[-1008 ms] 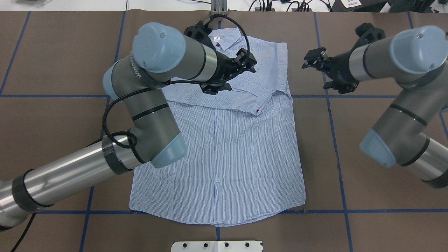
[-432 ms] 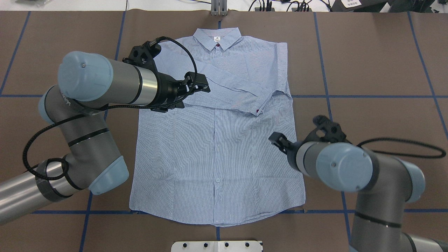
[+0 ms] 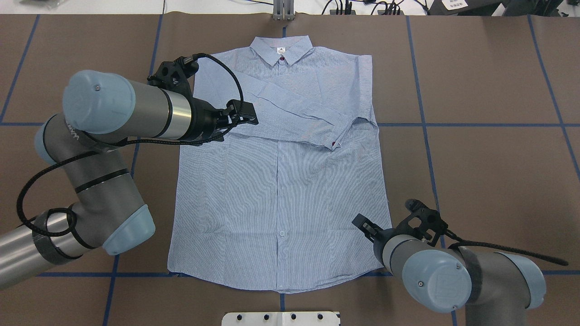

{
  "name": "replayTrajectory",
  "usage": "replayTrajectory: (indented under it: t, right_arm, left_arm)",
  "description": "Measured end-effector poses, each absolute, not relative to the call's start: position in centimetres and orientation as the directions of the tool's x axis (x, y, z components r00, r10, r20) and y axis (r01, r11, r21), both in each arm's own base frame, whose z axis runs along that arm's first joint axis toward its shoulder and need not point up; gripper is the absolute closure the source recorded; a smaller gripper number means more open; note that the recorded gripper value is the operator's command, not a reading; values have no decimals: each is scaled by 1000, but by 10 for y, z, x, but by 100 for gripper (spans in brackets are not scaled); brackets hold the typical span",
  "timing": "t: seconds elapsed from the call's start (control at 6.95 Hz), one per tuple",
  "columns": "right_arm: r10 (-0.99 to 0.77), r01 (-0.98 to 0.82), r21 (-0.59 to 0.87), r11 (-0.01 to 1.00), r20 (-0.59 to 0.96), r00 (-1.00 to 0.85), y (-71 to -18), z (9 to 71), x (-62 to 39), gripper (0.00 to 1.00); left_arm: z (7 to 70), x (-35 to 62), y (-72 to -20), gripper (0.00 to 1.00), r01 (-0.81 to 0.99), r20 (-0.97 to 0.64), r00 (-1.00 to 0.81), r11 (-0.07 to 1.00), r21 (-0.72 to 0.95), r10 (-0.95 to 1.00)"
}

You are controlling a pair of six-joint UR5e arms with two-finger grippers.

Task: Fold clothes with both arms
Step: 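Move both grippers down to the hem corners nearest the robot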

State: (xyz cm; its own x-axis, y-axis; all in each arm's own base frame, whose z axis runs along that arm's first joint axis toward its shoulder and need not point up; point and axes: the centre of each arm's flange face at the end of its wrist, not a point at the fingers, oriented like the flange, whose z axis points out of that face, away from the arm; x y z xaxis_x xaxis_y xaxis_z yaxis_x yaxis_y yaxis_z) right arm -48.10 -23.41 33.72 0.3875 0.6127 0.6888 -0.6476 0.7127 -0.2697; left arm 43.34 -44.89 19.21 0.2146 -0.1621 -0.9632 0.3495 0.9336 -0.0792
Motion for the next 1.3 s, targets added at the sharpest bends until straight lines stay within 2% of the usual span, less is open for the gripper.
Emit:
replayTrajectory:
  t: [0.86,1.15,1.3]
  right_arm:
    - [632,-637,-273,721,637,442,-216,369,-478,15]
    - [633,-624,-284,728,627,453,-212,370,-479,22]
    - [635,-617,-292,731,622,458,-211,370,-479,31]
  left_arm:
    - [195,437,-449,1,351,-961,214,932,-91,-174]
    - [196,438,-449,1,350,-961,215,932,-91,-174]
    - [196,438,-449,1,350,-961,214,932,-91,-174]
